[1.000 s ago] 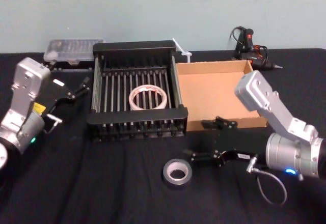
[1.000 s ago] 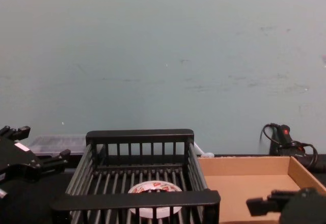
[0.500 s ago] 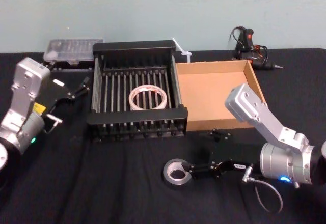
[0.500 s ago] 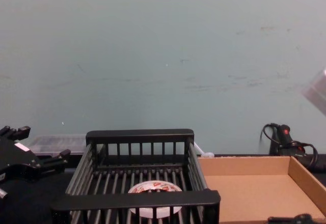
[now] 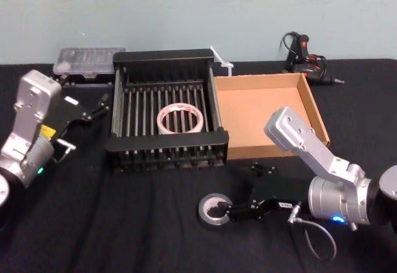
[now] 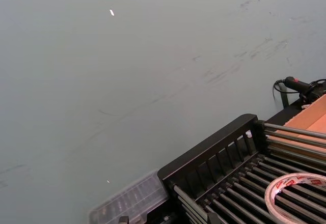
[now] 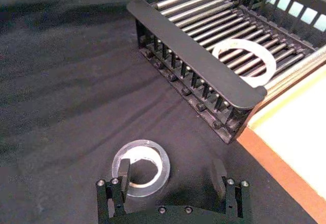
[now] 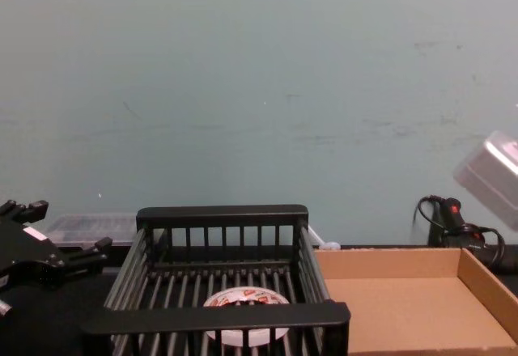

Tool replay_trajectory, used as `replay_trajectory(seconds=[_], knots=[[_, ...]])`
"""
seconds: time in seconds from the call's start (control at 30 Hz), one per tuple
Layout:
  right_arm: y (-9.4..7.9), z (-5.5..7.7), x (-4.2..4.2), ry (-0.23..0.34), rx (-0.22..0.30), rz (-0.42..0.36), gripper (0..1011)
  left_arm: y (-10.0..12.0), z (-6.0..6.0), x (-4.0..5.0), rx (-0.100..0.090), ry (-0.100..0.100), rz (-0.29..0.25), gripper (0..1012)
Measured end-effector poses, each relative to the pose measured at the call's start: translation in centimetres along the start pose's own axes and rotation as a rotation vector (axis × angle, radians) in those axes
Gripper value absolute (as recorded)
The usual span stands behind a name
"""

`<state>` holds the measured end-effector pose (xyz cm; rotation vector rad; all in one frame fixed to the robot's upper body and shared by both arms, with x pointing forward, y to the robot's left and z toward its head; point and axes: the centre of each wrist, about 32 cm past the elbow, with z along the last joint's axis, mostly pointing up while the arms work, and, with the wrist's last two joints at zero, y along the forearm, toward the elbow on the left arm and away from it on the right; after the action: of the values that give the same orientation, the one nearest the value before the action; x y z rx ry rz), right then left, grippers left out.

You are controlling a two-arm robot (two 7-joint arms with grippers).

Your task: Pick up the white tape and place it into the black box , Pick up the silver tape and place it into the brown box.

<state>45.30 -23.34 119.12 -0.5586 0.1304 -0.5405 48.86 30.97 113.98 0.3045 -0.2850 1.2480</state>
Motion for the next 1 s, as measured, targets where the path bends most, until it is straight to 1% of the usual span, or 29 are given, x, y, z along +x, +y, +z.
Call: replay_trajectory(seconds=[0.43, 1.0], knots=[[0.9, 0.2, 0.21, 0.013, -0.034, 0.013, 1002, 0.0, 0.0, 0.0, 0.0, 0.0, 0.0, 1002], [2.0, 0.2, 0.53, 0.027, -0.048, 0.012, 1002, 0.0, 0.0, 0.0, 0.0, 0.0, 0.0, 1002]])
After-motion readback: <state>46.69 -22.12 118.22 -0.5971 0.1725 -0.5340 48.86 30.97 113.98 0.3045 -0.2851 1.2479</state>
